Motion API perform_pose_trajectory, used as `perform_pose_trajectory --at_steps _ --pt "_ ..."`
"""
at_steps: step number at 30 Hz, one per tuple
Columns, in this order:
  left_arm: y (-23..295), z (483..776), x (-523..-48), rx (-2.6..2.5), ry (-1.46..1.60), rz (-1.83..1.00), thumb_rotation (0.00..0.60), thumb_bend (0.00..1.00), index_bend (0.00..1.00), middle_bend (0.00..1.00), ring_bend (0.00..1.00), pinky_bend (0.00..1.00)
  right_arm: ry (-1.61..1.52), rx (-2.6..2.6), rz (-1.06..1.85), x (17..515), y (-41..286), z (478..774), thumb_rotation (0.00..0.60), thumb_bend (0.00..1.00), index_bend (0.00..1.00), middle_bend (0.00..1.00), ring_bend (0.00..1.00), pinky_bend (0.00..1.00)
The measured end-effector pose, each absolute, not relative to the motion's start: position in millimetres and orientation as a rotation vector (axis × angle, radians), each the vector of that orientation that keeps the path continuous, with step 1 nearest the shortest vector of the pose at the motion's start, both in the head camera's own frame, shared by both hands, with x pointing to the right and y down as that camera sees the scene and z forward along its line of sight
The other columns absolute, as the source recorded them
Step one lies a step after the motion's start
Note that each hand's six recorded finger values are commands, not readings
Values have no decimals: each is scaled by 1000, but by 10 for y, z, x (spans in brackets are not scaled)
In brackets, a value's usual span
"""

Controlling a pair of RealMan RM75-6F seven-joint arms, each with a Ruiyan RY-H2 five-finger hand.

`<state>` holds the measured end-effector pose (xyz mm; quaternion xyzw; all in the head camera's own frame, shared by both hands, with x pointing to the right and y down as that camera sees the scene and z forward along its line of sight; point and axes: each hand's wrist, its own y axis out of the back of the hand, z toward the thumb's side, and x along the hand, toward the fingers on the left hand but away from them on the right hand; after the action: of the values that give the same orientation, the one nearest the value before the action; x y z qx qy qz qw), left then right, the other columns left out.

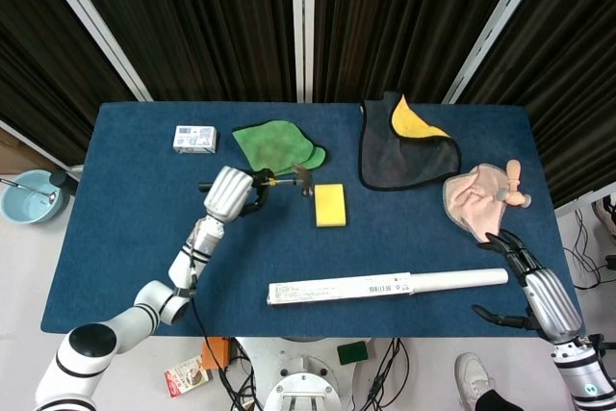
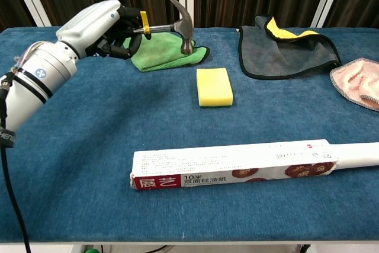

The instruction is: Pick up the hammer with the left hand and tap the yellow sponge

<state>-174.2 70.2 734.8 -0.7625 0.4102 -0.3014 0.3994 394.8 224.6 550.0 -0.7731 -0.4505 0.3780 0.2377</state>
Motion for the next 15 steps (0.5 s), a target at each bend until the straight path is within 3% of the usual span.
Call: perform_pose_trajectory --at_steps 15 --pt "745 7388 -1353 -1913 878 -674 600 702 856 884 838 985 -1257 -2111 1064 3977 2293 5530 600 115 88 205 26 177"
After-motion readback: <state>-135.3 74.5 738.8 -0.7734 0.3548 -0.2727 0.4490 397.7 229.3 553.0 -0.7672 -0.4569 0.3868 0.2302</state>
